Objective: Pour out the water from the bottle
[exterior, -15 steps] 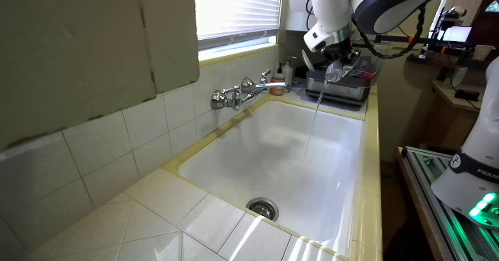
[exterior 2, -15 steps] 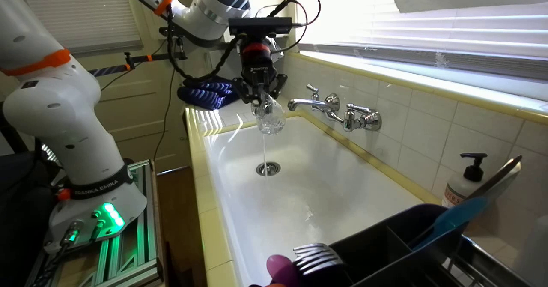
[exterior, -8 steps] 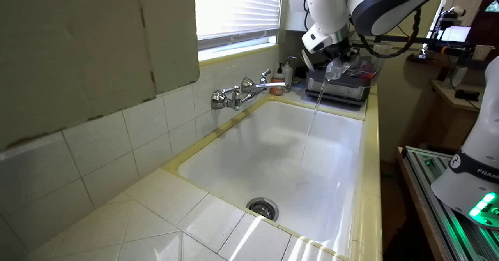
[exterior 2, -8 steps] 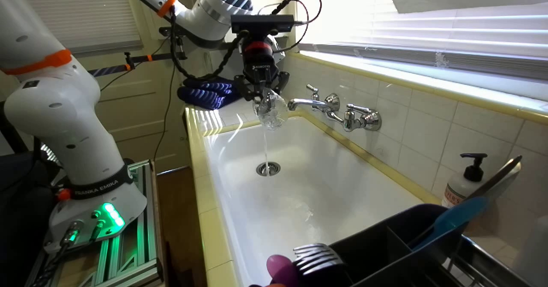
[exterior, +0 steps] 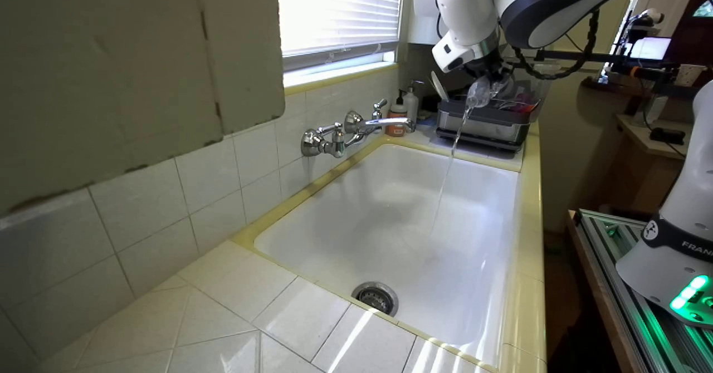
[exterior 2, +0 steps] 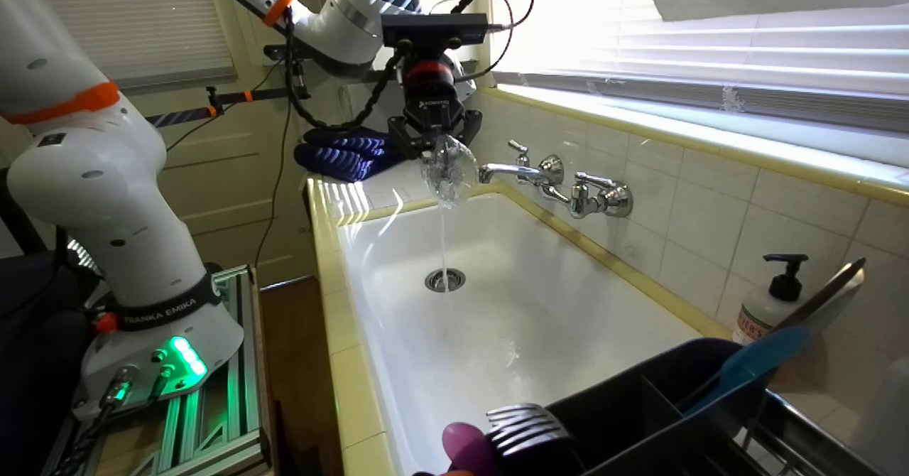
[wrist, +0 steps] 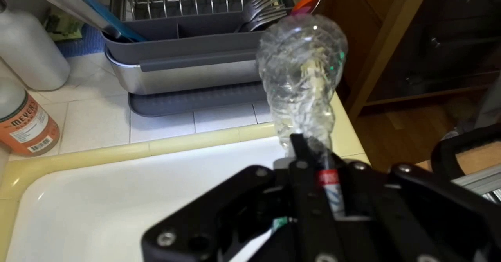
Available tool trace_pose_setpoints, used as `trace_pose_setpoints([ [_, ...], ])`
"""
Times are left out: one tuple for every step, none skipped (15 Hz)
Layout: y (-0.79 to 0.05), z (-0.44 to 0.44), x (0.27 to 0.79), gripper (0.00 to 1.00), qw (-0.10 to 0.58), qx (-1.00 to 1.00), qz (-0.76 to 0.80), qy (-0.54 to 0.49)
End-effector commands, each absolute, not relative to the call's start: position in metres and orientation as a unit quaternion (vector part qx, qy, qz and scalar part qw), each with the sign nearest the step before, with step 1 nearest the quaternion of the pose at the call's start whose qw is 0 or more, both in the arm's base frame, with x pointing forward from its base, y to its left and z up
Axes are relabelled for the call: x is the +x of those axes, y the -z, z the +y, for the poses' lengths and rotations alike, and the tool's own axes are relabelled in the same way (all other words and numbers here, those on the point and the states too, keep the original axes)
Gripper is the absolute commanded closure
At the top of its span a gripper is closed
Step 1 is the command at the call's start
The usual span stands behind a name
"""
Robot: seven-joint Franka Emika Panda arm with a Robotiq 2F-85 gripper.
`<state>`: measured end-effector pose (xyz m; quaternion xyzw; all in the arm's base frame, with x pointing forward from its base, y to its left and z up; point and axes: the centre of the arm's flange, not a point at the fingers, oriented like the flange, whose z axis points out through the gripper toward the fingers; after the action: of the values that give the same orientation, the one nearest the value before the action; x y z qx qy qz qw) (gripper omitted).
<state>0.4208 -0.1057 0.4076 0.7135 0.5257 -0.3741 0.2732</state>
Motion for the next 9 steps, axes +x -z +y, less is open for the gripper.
trace_pose_setpoints([
  [-0.425, -0.103, 0.419, 0.98, 0.297, 0.709, 0.508, 0.389],
  [-0.429, -0.103, 0.42, 0.98, 0.299, 0.708, 0.505, 0.393],
  [-0.432, -0.103, 0.42, 0.98, 0.301, 0.705, 0.503, 0.399],
  [-0.436, -0.102, 0.42, 0.98, 0.304, 0.703, 0.499, 0.404],
  [-0.438, -0.102, 0.42, 0.98, 0.307, 0.701, 0.497, 0.409],
  [-0.442, -0.101, 0.42, 0.98, 0.311, 0.698, 0.493, 0.417],
  [-0.445, -0.101, 0.42, 0.98, 0.314, 0.695, 0.489, 0.423],
  [-0.448, -0.101, 0.42, 0.98, 0.317, 0.691, 0.486, 0.431],
  [-0.449, -0.101, 0.42, 0.98, 0.317, 0.686, 0.487, 0.438],
])
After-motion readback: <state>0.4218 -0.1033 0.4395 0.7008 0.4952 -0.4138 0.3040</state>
